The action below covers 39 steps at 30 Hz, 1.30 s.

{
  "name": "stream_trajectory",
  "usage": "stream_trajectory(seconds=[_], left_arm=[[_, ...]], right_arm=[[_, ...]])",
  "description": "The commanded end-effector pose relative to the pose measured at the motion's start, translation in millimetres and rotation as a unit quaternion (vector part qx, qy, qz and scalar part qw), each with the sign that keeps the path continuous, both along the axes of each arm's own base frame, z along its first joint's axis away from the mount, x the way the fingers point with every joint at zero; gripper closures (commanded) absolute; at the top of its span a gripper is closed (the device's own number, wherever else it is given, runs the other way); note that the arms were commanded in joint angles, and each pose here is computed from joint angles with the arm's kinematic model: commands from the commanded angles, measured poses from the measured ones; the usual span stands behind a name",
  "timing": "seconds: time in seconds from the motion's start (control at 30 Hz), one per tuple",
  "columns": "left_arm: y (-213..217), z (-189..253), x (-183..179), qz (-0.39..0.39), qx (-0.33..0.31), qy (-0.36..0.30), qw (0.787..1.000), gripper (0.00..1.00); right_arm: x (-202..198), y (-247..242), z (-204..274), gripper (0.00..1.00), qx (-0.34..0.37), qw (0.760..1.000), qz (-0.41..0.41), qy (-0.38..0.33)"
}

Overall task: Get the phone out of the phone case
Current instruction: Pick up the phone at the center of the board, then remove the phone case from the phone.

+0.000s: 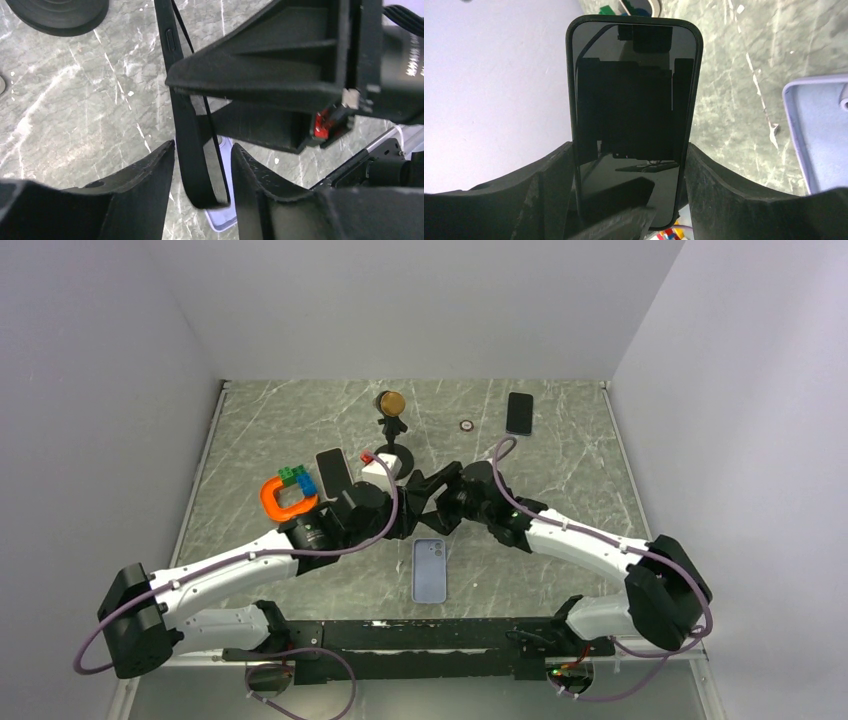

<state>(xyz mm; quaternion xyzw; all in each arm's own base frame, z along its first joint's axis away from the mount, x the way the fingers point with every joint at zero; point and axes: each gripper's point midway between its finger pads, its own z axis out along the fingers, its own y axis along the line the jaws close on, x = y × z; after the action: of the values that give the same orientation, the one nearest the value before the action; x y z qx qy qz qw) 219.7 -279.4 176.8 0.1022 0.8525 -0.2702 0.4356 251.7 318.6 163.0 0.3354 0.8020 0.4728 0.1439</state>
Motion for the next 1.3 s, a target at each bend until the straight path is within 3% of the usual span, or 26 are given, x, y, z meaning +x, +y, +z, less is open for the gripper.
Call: stream_trajectory(seconds=[0.0,0.03,0.13,0.17,0.23,0.27,0.3,0.47,0.6,0.8,0.9,0.97,1.13,1.27], left_arm=[[-2,16,12,0.021,-0.013,-0.020,0.999,0.56],[-1,15,11,0.021,-0.011,-0.019,1.000,0.62],[2,16,9,0.021,-0.010,-0.020,1.000,0.94],[3,17,9,0.018,-0.011,-0.023,1.000,0.99],[2,21,6,0.004,-0.017,-0.029,0.999,1.00],[2,24,4,-0.009,-0.023,-0.031,0.999,1.00],[2,25,2,-0.023,-0.028,-0.027,0.999,1.00],[4,26,-14,-0.136,-0.047,0.003,0.990,1.00],[6,32,-43,-0.261,-0.044,0.017,0.964,1.00],[6,49,-87,-0.400,-0.050,0.004,0.915,1.00],[7,55,-97,-0.427,-0.057,-0.001,0.903,1.00],[8,57,-100,-0.433,-0.056,-0.003,0.900,1.00],[8,60,-105,-0.451,-0.060,-0.002,0.890,1.00],[9,60,-105,-0.457,-0.054,-0.001,0.888,1.00]], right_arm=[[3,10,56,1.00,0.073,0.996,-0.029,-0.049],[2,8,59,1.00,0.073,0.995,-0.032,-0.052],[1,6,61,0.98,0.069,0.995,-0.031,-0.071],[-1,5,63,0.81,0.066,0.994,-0.023,-0.087],[-1,3,67,0.23,0.043,0.987,0.001,-0.154],[0,-3,61,0.03,-0.006,0.980,0.021,-0.197],[1,-11,53,0.01,-0.057,0.974,0.032,-0.218],[5,-56,34,0.00,-0.268,0.901,0.150,-0.306],[-6,-78,35,0.01,-0.339,0.829,0.259,-0.362],[-56,-45,49,0.09,-0.194,0.768,0.438,-0.425],[-77,-29,54,0.13,-0.113,0.750,0.482,-0.439],[-92,-23,57,0.21,-0.059,0.736,0.511,-0.440],[-105,-17,55,0.41,0.000,0.728,0.537,-0.426],[-110,-18,59,0.36,0.015,0.723,0.538,-0.433]])
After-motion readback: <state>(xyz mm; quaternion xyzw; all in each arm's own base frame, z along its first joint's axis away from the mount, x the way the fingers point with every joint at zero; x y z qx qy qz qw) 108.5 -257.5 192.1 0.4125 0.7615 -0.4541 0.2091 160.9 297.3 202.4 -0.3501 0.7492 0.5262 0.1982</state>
